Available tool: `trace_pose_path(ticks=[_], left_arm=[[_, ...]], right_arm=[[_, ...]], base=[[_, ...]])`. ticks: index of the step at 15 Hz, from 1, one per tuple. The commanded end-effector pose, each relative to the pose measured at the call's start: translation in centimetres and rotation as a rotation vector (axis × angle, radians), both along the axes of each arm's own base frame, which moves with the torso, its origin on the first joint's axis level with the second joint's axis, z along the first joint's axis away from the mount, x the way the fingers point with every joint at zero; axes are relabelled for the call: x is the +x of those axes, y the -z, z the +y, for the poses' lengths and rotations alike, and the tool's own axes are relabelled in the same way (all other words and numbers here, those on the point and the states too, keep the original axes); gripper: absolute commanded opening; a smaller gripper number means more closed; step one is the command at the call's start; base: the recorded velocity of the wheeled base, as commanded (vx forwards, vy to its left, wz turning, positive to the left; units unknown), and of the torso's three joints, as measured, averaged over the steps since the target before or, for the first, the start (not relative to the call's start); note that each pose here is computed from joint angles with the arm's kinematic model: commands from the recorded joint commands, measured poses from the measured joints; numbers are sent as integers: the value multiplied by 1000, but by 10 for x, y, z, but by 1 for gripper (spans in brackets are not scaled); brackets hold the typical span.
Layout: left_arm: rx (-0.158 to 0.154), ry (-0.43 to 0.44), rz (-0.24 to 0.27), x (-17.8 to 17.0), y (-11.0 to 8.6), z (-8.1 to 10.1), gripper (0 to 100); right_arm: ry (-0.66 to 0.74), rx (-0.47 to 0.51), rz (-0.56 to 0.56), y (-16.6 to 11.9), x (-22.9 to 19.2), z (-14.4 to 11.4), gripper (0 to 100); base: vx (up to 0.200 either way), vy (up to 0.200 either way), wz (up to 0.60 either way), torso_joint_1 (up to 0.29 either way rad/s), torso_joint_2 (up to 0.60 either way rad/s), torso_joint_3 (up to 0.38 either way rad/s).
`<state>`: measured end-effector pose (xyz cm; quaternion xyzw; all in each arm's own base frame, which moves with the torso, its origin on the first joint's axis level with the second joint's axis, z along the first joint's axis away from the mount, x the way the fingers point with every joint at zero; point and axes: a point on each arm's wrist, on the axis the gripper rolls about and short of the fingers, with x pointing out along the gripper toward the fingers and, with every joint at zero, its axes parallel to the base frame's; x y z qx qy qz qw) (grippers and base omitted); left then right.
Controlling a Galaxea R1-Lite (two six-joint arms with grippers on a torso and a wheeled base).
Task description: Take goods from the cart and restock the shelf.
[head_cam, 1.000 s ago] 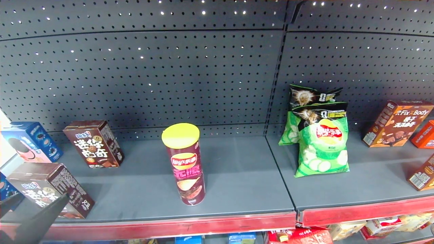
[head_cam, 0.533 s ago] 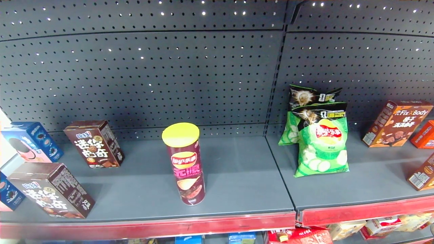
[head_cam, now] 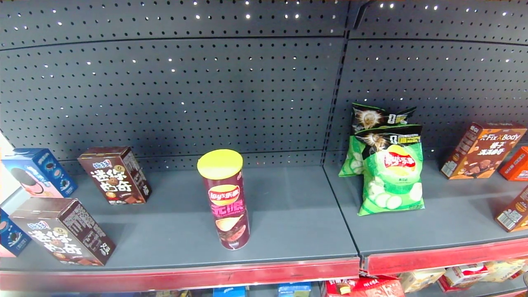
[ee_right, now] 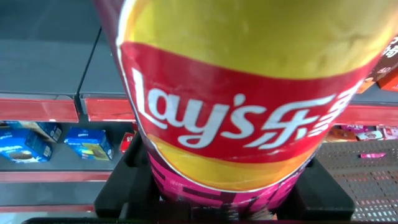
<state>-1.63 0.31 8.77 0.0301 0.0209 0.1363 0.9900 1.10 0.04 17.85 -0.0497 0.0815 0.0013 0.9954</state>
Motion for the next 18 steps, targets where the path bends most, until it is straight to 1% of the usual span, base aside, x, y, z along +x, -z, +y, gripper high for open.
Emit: trace_pose_path(ticks=[1, 2, 3, 4, 6, 8, 9, 10, 16, 18], left_arm=[[-6, 71, 11, 1, 5, -1, 100], [-16, 156, 32, 1, 7, -3, 100], [-25, 173, 72, 1, 11, -4, 100], [-25, 173, 72, 1, 11, -4, 100], [-29, 205, 66, 1, 10, -4, 100], [-32, 203, 67, 1, 11, -4, 100], [-44, 202, 65, 1, 11, -4, 100], [-65, 199, 61, 1, 11, -4, 100], [-63, 202, 60, 1, 10, -4, 100], [-62, 242, 58, 1, 10, -4, 100]], right_arm=[[-5, -1, -14, -2, -1, 0, 0], [-23, -3, -25, -3, -3, 0, 0], [-44, -4, -30, -5, -3, 1, 0], [-44, -4, -30, -5, -3, 1, 0], [-102, -5, -39, -22, 4, 2, 0], [-133, -4, -38, -28, 9, 2, 0], [-142, -2, -44, -30, 12, 3, 0], [-160, 0, -56, -33, 18, 4, 0], [-250, -8, -51, -38, 36, 9, 0], [-294, -5, -56, -40, 45, 14, 0]], base=[[0, 0, 0, 0, 0, 0], [0, 0, 0, 0, 0, 0], [0, 0, 0, 0, 0, 0], [0, 0, 0, 0, 0, 0], [0, 0, 0, 0, 0, 0], [0, 0, 0, 0, 0, 0], [0, 0, 0, 0, 0, 0], [0, 0, 0, 0, 0, 0], [0, 0, 0, 0, 0, 0], [0, 0, 0, 0, 0, 0]])
